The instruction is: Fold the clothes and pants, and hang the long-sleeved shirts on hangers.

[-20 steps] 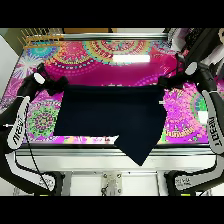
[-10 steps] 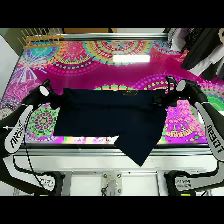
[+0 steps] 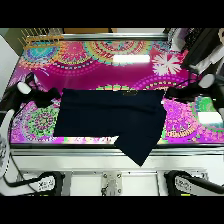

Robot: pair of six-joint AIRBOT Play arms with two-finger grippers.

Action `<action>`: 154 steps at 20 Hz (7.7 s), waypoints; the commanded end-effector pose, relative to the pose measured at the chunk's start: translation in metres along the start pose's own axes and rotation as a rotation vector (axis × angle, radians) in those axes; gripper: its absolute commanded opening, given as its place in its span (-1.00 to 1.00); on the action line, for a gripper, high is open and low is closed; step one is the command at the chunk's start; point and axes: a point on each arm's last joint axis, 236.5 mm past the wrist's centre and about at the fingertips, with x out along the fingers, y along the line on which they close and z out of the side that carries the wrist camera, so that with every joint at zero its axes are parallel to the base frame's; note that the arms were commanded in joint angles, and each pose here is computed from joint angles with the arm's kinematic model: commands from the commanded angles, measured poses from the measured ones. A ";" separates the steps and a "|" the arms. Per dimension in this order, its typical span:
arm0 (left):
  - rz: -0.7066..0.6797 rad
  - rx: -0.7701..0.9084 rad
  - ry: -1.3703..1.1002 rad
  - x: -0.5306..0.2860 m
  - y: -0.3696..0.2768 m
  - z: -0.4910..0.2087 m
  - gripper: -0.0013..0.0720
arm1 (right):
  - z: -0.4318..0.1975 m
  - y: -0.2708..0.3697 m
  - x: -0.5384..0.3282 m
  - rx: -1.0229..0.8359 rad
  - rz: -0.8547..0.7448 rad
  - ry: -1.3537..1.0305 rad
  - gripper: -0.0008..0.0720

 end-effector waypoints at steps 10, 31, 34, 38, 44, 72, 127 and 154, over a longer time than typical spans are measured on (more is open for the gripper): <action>0.097 -0.377 0.122 -0.011 0.118 -0.175 0.57 | -0.011 0.010 -0.064 -0.022 0.028 -0.115 0.63; -0.025 -0.287 0.114 0.006 0.070 -0.175 -0.95 | -0.152 -0.036 -0.003 0.184 0.029 0.265 0.65; -0.035 -0.279 0.091 0.001 0.069 -0.180 -0.95 | -0.215 -0.024 0.029 0.289 0.103 0.399 0.64; -0.047 -0.268 0.060 -0.006 0.066 -0.176 -0.95 | -0.255 -0.011 0.053 0.337 0.132 0.447 0.64; -0.049 -0.262 0.055 -0.007 0.066 -0.175 -0.95 | -0.272 0.015 0.067 0.261 0.157 0.449 0.64; 0.038 0.004 0.159 -0.076 0.059 -0.163 -0.95 | -0.167 0.028 -0.020 -0.212 0.023 0.263 -0.95; -0.211 0.542 0.223 0.014 -0.225 -0.149 -0.94 | -0.042 0.006 0.132 0.152 0.617 0.322 0.82; -0.283 0.748 0.433 0.140 -0.342 -0.251 -0.95 | 0.029 0.083 -0.055 -0.271 0.199 0.233 -0.95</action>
